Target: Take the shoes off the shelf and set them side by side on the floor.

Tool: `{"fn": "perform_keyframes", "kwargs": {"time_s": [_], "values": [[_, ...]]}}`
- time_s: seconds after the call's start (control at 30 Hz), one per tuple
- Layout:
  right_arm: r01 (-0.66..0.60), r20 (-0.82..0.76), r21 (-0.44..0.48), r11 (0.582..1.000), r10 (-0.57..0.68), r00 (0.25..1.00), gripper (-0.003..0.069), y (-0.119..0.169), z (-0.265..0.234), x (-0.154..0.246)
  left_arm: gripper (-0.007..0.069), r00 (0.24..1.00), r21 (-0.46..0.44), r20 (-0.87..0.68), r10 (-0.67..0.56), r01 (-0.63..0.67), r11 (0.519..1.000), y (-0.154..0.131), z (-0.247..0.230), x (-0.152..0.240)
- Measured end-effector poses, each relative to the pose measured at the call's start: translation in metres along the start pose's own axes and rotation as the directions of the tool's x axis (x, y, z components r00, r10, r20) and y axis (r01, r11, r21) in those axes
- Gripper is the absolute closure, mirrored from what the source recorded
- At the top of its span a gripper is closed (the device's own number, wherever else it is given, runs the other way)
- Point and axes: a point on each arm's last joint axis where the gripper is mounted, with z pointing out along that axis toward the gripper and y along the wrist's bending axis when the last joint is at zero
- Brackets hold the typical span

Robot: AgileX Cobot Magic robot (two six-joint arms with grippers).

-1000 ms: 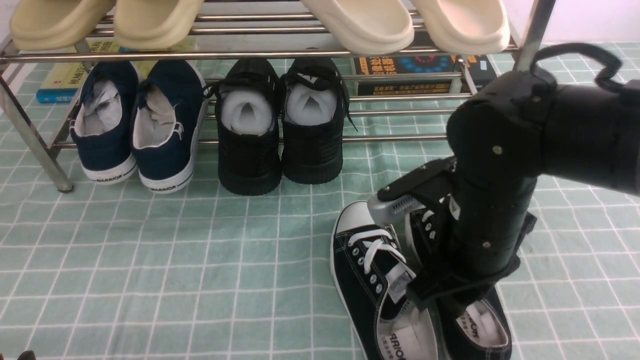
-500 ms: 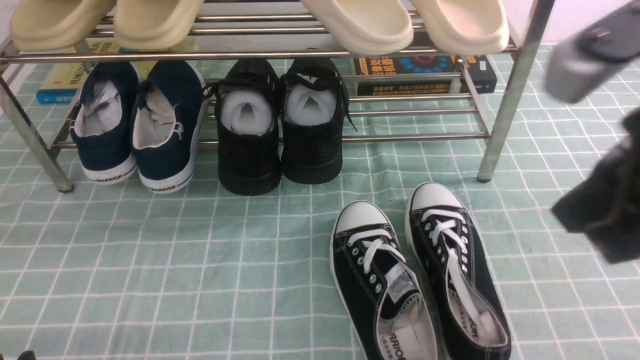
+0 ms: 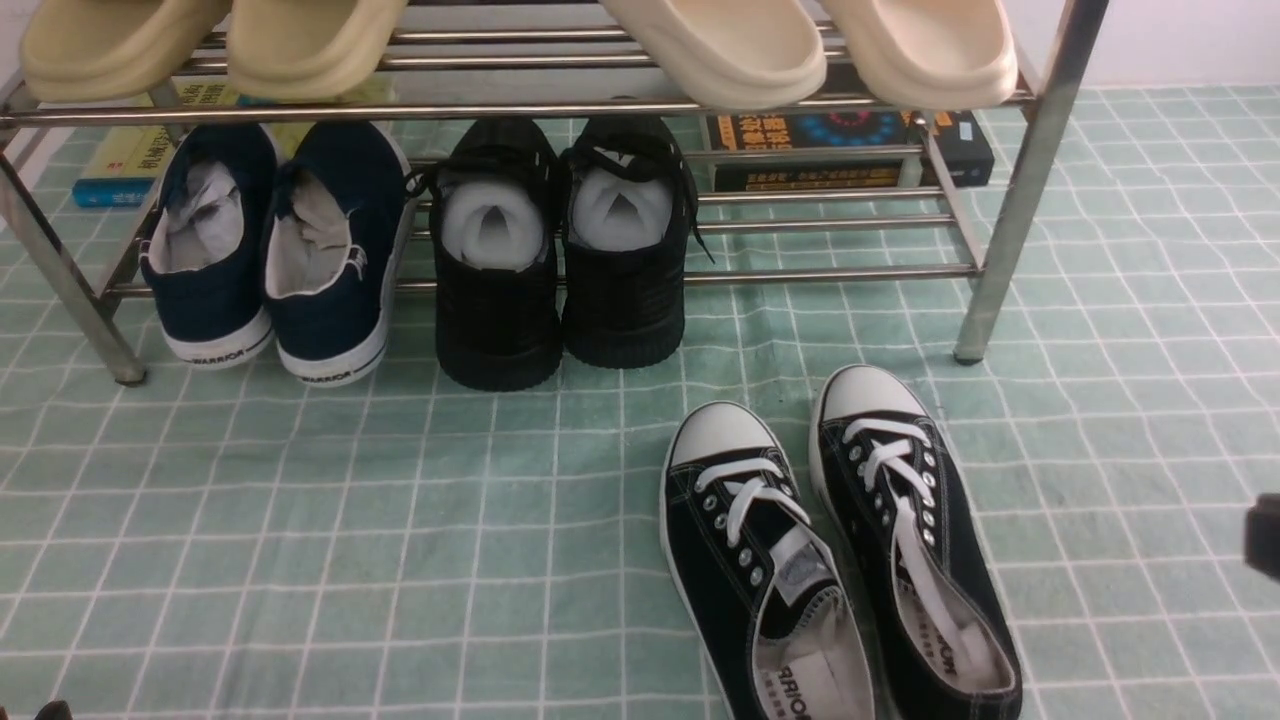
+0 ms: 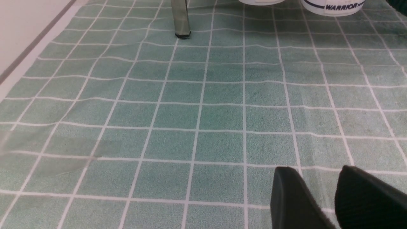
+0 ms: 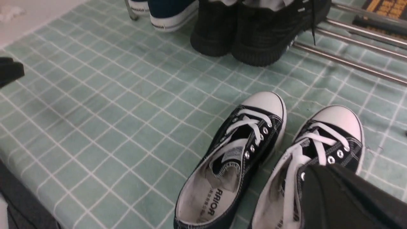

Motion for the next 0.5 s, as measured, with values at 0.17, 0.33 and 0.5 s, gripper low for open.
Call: {"fn": "perform_keyframes", "kwargs": {"time_s": [0.17,0.33,0.5], "values": [[-0.005,0.052,0.001,1.0,0.005,0.999,0.0671,-0.004,0.014,0.019,0.0384,1.0,0.0,0.0,0.0,0.0,1.0,0.0,0.0,0.0],[0.007,0.059,0.006,1.0,-0.008,0.998,0.0669,-0.005,0.015,0.021,0.0384,1.0,0.0,0.0,0.0,0.0,1.0,0.0,0.0,0.0],[0.008,0.067,0.006,1.0,-0.009,0.998,0.0666,-0.005,0.015,0.02,0.0384,1.0,0.0,0.0,0.001,-0.001,1.0,0.0,0.0,0.0]]}}
